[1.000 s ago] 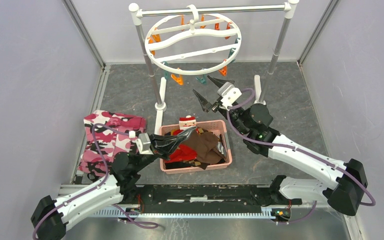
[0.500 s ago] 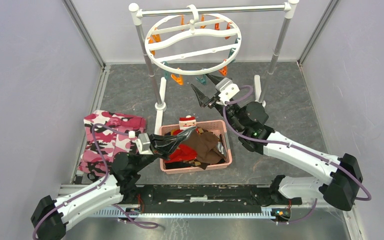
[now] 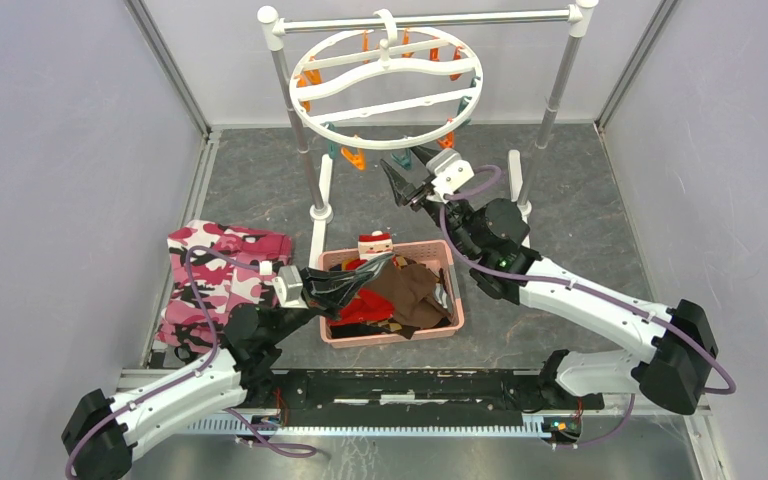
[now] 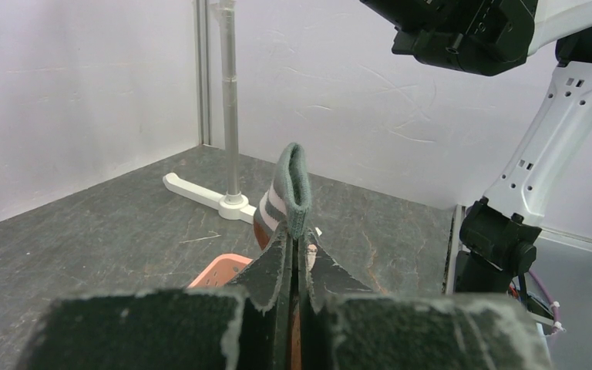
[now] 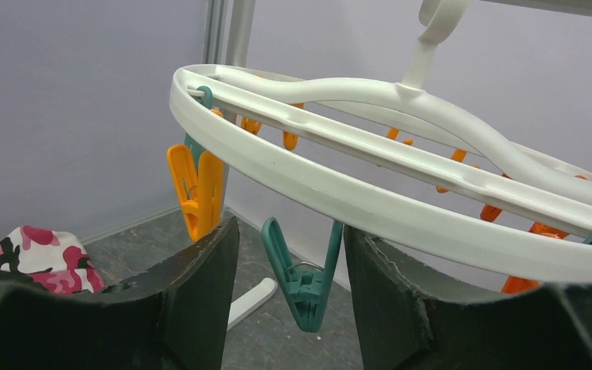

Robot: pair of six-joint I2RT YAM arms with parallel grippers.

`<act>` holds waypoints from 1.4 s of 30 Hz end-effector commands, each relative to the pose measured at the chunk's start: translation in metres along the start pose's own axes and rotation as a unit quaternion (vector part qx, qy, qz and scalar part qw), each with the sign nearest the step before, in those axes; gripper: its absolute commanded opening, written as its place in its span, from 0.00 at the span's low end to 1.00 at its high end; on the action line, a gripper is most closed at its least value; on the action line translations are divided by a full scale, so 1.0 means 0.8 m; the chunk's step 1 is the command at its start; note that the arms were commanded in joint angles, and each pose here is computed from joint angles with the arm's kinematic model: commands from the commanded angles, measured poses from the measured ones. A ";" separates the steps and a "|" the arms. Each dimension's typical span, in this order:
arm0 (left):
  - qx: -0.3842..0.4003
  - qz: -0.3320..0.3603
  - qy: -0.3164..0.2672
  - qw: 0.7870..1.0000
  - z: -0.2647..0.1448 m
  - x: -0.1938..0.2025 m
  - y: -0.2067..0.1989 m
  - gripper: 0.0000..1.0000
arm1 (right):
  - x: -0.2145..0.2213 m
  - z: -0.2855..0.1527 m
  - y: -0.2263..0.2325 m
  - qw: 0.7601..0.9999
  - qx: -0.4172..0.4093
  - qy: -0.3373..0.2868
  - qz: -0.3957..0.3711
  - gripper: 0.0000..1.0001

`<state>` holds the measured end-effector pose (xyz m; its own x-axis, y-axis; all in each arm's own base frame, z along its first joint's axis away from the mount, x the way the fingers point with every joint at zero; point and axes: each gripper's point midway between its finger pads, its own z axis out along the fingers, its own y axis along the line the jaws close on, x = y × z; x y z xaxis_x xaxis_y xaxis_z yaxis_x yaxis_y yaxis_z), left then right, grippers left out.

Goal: Clip the socks to the hanger
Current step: Open the clamp at the hanger.

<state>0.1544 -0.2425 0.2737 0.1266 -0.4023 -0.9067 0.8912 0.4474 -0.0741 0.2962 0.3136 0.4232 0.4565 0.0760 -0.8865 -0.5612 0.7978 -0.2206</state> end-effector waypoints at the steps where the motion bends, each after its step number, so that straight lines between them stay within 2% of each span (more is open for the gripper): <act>1: 0.008 0.015 -0.035 0.999 0.006 -0.026 -0.004 0.02 | -0.033 0.010 -0.013 0.999 0.027 -0.033 0.021 0.57; 9: 0.009 0.013 -0.034 0.999 0.006 -0.025 -0.004 0.02 | -0.032 0.010 -0.014 0.999 0.031 -0.034 0.022 0.45; 13: 0.006 0.012 -0.034 0.999 0.008 -0.025 -0.003 0.02 | -0.034 0.007 -0.012 0.999 0.026 -0.036 0.024 0.32; 14: 0.000 0.011 -0.033 0.999 0.011 -0.026 0.000 0.02 | -0.035 0.005 -0.011 0.999 0.021 -0.036 0.026 0.22; 17: -0.011 0.013 -0.034 0.999 0.023 -0.033 0.006 0.02 | -0.039 0.002 -0.008 0.999 0.011 -0.038 0.035 0.15; 26: -0.068 0.014 -0.017 0.997 0.079 -0.039 0.042 0.02 | -0.053 0.000 0.005 0.995 -0.030 -0.034 0.084 0.10; 36: -0.056 -0.006 -0.031 0.998 0.113 -0.055 0.063 0.02 | -0.053 0.001 0.011 0.993 -0.045 -0.019 0.109 0.05; 42: -0.048 0.027 -0.040 0.998 0.120 -0.062 0.065 0.02 | -0.048 0.004 0.009 0.992 -0.039 -0.005 0.116 0.03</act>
<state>0.2419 -0.2761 0.3175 0.1200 -0.3795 -0.9174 0.8157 0.5645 -0.1268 0.2838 0.3242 0.4278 0.3036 0.1989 -0.9318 -0.6941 0.7162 -0.0733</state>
